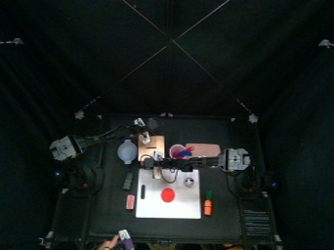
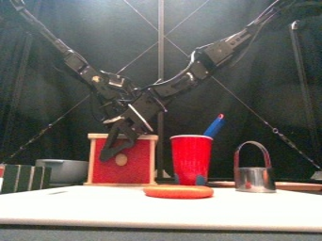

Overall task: Get the cutter from the drawer then cut the dough then place the extra dough in the bowl
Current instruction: Shut the drawer

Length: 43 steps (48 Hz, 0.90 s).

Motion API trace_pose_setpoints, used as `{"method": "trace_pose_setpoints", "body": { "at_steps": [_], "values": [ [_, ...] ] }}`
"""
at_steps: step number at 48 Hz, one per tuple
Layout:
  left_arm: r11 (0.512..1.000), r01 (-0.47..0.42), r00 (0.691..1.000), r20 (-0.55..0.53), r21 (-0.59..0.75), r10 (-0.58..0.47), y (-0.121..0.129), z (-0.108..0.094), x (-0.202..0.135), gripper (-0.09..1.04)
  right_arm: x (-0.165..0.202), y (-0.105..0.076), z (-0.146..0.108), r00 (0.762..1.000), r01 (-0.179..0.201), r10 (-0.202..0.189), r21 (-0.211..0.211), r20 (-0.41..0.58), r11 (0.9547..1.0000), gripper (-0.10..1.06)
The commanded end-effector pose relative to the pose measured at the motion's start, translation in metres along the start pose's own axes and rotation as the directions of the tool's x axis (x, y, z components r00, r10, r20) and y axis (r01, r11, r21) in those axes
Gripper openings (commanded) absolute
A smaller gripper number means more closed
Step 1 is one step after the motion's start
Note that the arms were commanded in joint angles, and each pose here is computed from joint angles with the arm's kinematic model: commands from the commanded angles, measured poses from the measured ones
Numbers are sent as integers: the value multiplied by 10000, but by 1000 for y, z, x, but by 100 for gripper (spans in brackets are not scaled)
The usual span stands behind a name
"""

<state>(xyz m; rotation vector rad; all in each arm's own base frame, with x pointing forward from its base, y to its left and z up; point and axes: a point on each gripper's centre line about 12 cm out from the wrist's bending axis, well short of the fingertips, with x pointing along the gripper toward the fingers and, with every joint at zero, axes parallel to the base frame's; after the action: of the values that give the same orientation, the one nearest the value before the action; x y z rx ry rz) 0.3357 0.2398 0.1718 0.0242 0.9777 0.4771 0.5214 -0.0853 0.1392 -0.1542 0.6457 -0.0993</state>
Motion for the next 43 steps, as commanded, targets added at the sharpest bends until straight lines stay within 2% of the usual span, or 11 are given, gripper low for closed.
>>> {"method": "trace_pose_setpoints", "body": {
  "at_steps": [1, 25, 34, 37, 43],
  "values": [
    [10000, -58, 9997, 257, 23, 57, 1, 8, -4, 67, -5, -20, 18, 9982, 349, -350, 42, 487, 9994, 22],
    [9996, -201, 9982, 573, 187, 190, 4, 10, -4, 67, 12, -22, 23, 9974, 403, -403, 10, 602, 9992, 22],
    [9994, -256, 9974, 674, 220, 241, 5, 12, -6, 67, 3, -20, 28, 9982, 379, -383, 93, 459, 9992, 22],
    [9994, -290, 9965, 791, 180, 275, 6, 15, -9, 67, -3, -15, 33, 9984, 310, -315, 110, 461, 9995, 22],
    [9990, -423, 9900, 1353, 170, 397, 9, 24, -17, 67, -27, 10, 55, 9959, -85, 72, 142, 901, 9999, 22]
  ]
}}
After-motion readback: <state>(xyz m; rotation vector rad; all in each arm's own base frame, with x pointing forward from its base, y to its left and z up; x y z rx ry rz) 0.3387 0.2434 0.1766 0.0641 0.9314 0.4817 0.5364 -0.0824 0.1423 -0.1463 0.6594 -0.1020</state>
